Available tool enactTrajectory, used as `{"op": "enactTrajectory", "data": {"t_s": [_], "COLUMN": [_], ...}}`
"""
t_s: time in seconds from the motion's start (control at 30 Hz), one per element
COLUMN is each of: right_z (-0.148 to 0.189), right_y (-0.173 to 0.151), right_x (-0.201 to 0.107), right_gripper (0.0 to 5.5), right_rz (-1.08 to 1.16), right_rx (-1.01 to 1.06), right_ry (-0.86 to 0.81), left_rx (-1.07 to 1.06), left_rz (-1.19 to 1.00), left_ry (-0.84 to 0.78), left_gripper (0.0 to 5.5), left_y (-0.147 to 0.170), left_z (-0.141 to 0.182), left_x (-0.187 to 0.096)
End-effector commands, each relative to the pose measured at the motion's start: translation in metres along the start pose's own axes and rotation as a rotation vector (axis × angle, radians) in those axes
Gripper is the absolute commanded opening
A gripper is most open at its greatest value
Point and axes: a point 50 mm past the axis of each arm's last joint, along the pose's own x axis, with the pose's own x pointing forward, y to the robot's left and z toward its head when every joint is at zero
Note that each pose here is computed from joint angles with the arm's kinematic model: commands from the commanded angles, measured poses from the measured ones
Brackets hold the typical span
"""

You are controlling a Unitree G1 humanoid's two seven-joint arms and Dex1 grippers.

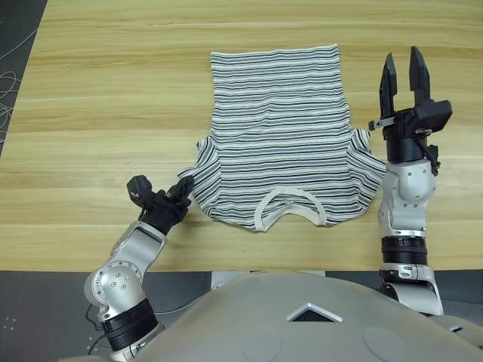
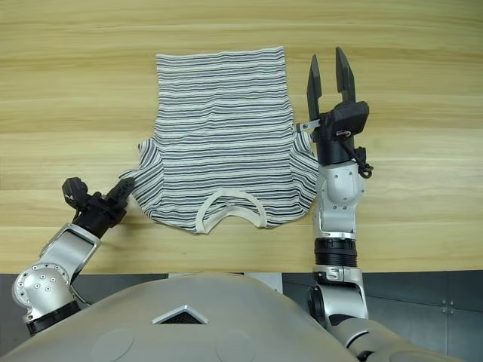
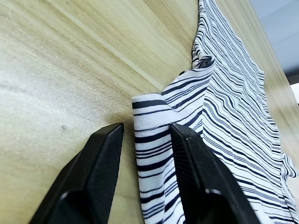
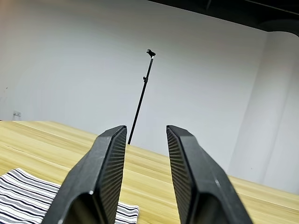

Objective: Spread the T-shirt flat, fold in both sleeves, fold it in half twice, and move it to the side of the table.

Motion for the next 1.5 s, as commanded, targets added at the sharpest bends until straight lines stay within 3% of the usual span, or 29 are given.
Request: {"op": "enactTrajectory", "data": {"t_s": [0.03,0.17,0.53,0.73,1.03,1.5], "right_z": [0.002,0.002,-0.002,-0.003,-0.003,-0.003], "right_y": [0.001,0.001,0.004,0.005,0.005,0.006], "right_x": [0.000,0.000,-0.002,-0.003,-0.003,-0.002], "right_gripper": [1.56,1.56,1.56,1.56,1.56,1.56], "right_rz": [0.002,0.007,0.022,0.023,0.016,0.022], "right_rx": [-0.007,-0.008,-0.007,-0.006,-0.006,-0.003], "right_ry": [-0.013,-0.010,0.001,0.000,0.000,-0.003], "left_rx": [0.021,0.037,0.105,0.129,0.262,0.466], "left_rz": [0.031,0.026,0.012,0.011,0.018,-0.114], "left_ry": [0.034,0.021,-0.035,-0.068,-0.166,0.006], "left_gripper": [1.86,1.86,0.11,0.11,0.11,0.11], "left_y": [0.004,0.004,0.000,0.000,0.000,-0.024], "left_z": [-0.006,-0.006,-0.006,0.001,0.043,0.016], "left_x": [0.003,0.003,0.003,0.003,0.006,0.011]}}
